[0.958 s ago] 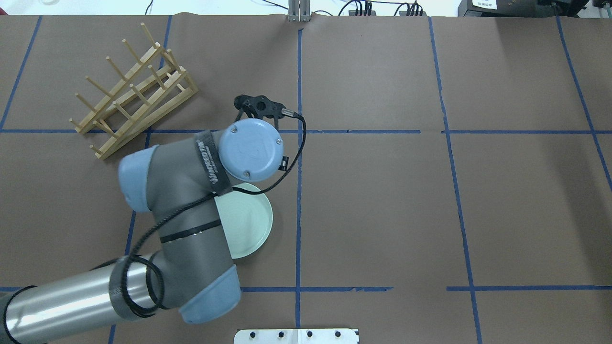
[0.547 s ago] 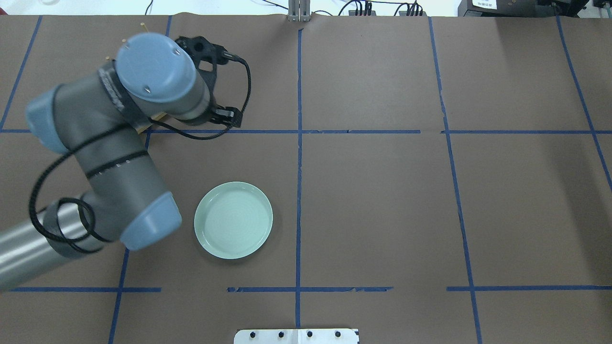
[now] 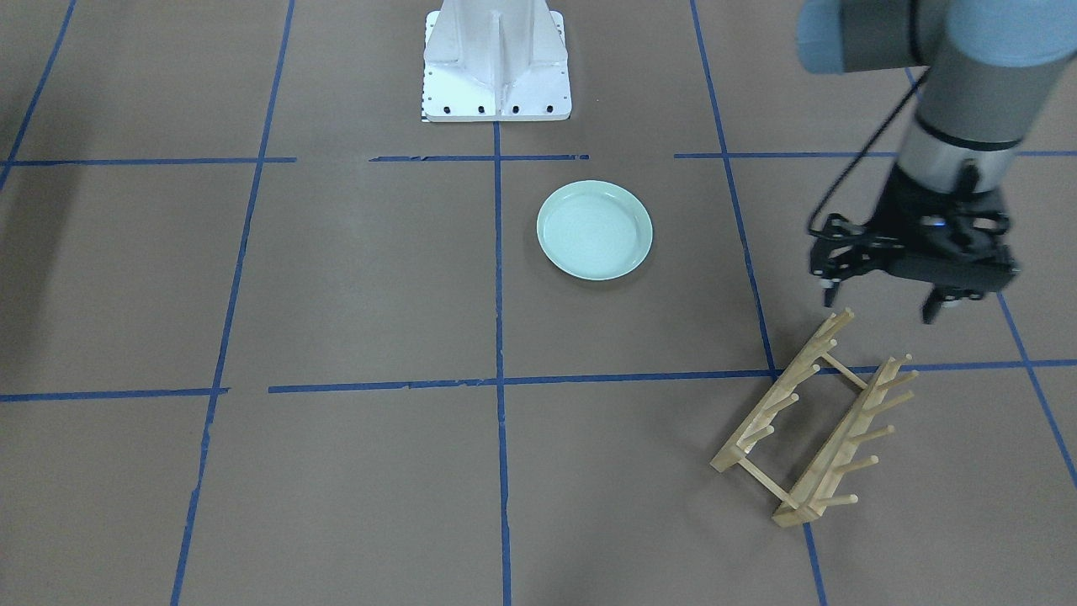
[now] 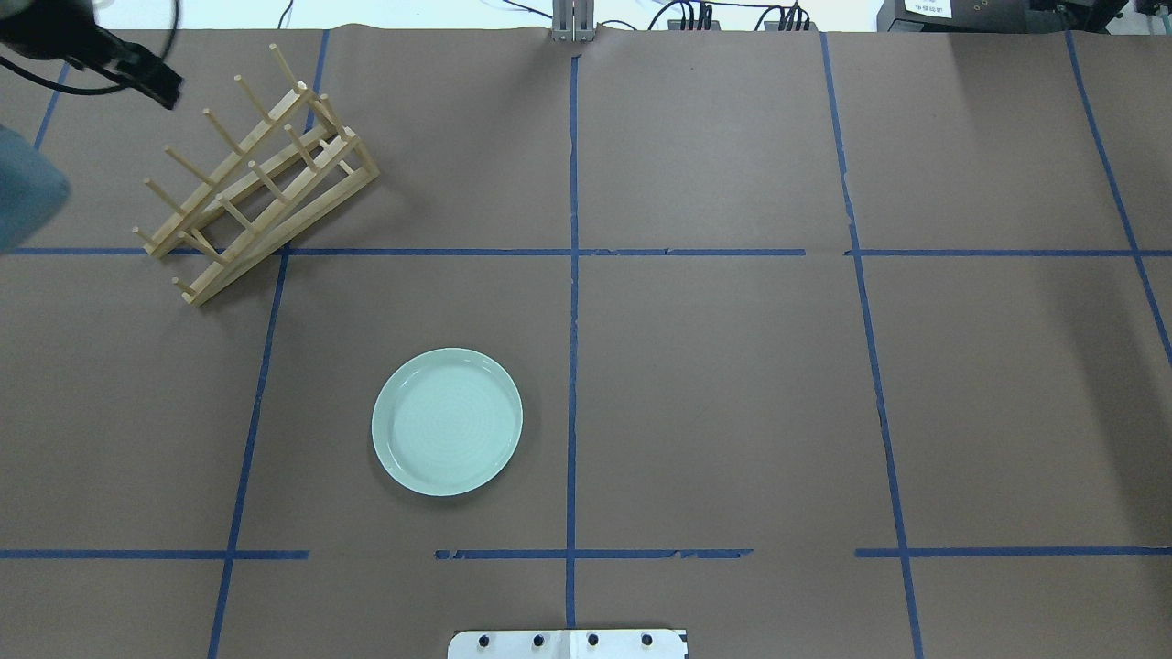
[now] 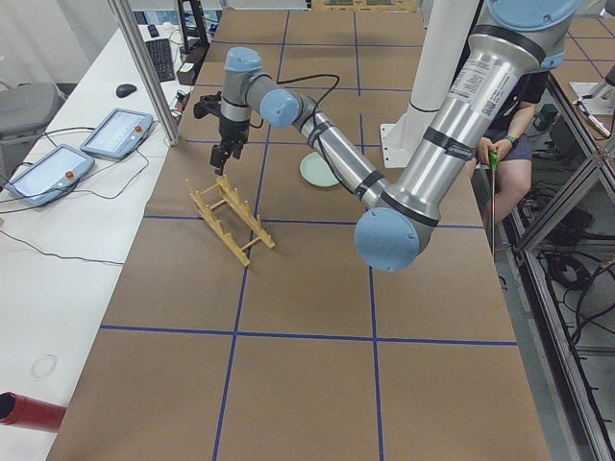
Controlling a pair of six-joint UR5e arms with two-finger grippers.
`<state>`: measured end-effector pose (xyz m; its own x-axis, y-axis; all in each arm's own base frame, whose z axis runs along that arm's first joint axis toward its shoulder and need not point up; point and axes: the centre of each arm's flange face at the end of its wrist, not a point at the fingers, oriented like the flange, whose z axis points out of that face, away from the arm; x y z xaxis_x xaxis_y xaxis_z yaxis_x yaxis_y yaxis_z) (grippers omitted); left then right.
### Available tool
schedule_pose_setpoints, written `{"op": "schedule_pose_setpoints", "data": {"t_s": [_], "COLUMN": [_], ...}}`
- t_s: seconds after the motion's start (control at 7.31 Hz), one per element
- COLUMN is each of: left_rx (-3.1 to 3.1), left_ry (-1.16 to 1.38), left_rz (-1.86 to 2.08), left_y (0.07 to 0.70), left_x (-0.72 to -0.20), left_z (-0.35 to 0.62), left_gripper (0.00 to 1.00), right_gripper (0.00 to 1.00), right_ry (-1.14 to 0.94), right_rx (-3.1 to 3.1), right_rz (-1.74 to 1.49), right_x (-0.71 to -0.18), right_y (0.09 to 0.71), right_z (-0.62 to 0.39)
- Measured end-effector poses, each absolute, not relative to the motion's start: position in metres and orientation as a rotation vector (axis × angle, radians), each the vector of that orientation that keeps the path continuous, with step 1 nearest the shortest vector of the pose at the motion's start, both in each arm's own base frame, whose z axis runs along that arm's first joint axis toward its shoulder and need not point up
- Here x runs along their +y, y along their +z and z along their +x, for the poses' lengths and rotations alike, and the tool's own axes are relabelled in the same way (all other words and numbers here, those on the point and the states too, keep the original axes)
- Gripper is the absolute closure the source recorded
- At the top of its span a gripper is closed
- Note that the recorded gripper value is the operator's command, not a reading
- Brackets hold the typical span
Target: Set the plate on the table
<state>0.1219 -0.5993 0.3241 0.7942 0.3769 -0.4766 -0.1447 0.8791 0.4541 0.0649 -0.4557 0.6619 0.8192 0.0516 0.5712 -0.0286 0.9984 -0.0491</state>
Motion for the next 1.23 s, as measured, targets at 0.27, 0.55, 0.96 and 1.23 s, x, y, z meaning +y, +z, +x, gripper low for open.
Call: {"op": "schedule_pose_setpoints", "data": {"t_s": [0.27, 0.55, 0.96, 1.23], "left_rx": [0.527, 0.506, 0.589, 0.649], "left_ry": [0.343, 0.301, 0.256, 0.134], "left_rz": [0.410, 0.411, 0.383, 0.339], "left_y": [0.436, 0.545, 0.634, 0.637], "left_x": [-0.582, -0.530, -0.456, -0.450], "left_z": [-0.008, -0.088, -0.101, -0.096], "left_gripper": [0.00, 0.00, 0.00, 0.00], "right_gripper": [0.00, 0.00, 0.00, 0.00], "right_ry": [0.043, 0.042, 0.042, 0.042], "right_rx": [-0.609, -0.609, -0.609, -0.609], "right_rz": [-0.039, -0.039, -0.039, -0.039], "right_x": [-0.456, -0.456, -0.456, -0.456], "right_y": [0.662, 0.662, 0.662, 0.662], "right_z": [0.065, 0.065, 0.065, 0.065]}}
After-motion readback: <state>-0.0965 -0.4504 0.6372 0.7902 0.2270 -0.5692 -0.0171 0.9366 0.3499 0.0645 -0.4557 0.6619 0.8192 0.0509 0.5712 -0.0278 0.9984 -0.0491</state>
